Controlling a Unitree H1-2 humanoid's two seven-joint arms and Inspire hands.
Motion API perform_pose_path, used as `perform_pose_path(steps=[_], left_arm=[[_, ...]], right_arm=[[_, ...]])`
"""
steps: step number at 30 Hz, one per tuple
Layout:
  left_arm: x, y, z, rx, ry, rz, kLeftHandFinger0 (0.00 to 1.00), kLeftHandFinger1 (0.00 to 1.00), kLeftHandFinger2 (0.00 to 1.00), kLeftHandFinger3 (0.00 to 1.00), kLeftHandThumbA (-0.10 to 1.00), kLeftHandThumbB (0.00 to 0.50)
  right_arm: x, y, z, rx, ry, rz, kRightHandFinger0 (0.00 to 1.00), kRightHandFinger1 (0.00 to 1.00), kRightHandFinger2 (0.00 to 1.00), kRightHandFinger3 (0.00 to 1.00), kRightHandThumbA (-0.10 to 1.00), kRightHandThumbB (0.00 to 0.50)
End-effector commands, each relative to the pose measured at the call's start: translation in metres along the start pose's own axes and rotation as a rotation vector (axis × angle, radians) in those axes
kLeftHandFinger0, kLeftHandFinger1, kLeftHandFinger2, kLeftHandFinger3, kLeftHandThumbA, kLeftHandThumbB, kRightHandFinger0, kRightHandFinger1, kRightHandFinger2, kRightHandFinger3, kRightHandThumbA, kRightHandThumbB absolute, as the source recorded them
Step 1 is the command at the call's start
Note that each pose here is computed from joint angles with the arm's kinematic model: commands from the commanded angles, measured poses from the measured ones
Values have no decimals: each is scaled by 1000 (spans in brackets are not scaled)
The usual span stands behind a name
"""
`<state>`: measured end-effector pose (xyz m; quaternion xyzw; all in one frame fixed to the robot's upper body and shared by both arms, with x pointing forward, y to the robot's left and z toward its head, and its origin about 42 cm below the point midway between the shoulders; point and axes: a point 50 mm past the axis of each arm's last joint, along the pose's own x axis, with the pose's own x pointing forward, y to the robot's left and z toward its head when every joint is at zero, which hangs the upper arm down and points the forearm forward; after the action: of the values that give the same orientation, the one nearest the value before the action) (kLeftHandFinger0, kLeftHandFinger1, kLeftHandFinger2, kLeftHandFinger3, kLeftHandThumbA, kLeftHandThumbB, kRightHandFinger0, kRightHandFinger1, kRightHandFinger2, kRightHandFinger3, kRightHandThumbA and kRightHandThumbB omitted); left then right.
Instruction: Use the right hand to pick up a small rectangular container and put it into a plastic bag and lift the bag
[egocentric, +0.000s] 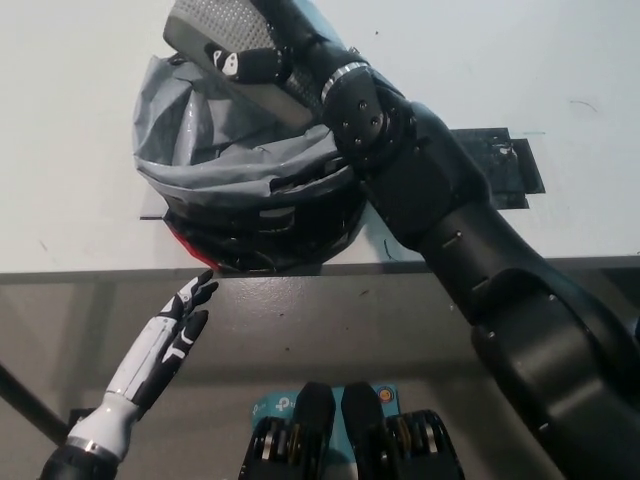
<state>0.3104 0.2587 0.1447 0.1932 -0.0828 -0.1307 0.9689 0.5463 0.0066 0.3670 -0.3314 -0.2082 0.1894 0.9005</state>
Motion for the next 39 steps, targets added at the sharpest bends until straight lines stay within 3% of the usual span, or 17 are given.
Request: perform_pose_path(steps=[1, 9, 10, 11, 12, 13, 14, 15, 16, 17, 20, 22, 23, 29, 39], left_arm=[[8, 7, 12, 26, -28, -8, 968, 1000, 1000, 1000, 1000, 205], [12, 7, 12, 27, -34, -15, 971, 1000, 1000, 1000, 1000, 220], [13, 7, 13, 29, -32, -15, 979, 1000, 1000, 1000, 1000, 219], [13, 8, 13, 29, -31, -15, 979, 1000, 1000, 1000, 1000, 219], [14, 8, 13, 29, -31, -16, 981, 1000, 1000, 1000, 1000, 212], [14, 8, 14, 29, -31, -17, 982, 1000, 1000, 1000, 1000, 211], [14, 9, 14, 29, -32, -17, 982, 1000, 1000, 1000, 1000, 210], [15, 8, 14, 28, -33, -16, 983, 1000, 1000, 1000, 1000, 211], [15, 8, 14, 29, -32, -16, 983, 1000, 1000, 1000, 1000, 221], [15, 8, 14, 28, -34, -16, 983, 1000, 1000, 1000, 1000, 221], [17, 11, 15, 30, -42, -15, 977, 1000, 1000, 1000, 1000, 212], [18, 11, 16, 29, -45, -14, 975, 1000, 1000, 1000, 1000, 213], [19, 11, 16, 28, -46, -13, 975, 1000, 1000, 1000, 1000, 205], [19, 12, 16, 34, -46, -11, 973, 1000, 1000, 1000, 1000, 197], [19, 13, 16, 35, -40, -9, 979, 1000, 1000, 1000, 1000, 202]], right_arm=[[10, -7, 38, 36, -64, -24, 0, 345, 769, 797, -100, 158], [7, -1, 42, 97, -34, 23, 3, 406, 804, 811, -100, 133], [8, -2, 42, 92, -17, 45, 43, 466, 851, 842, -100, 139], [8, -2, 42, 89, -7, 57, 43, 466, 851, 842, -100, 139], [10, -3, 42, 59, 48, 101, 453, 775, 1000, 1000, 100, 166], [10, -5, 42, 46, 92, 146, 559, 870, 1000, 1000, 322, 234], [10, -5, 42, 43, 106, 165, 551, 833, 1000, 1000, 413, 270], [10, -10, 42, 27, 123, 226, 713, 1000, 1000, 1000, 534, 334], [10, -13, 41, -38, 140, 286, 968, 1000, 1000, 1000, 673, 384], [10, -14, 41, -79, 155, 313, 1000, 1000, 1000, 1000, 781, 456], [11, -22, 38, -131, 177, 347, 1000, 1000, 1000, 1000, 782, 499], [11, -26, 37, -146, 183, 352, 1000, 1000, 1000, 1000, 808, 500], [11, -27, 36, -166, 189, 362, 1000, 1000, 1000, 1000, 885, 500], [9, -36, 32, -212, 224, 371, 1000, 1000, 1000, 1000, 862, 500], [10, -67, 51, -236, 130, 253, 1000, 1000, 1000, 1000, 1000, 499]])
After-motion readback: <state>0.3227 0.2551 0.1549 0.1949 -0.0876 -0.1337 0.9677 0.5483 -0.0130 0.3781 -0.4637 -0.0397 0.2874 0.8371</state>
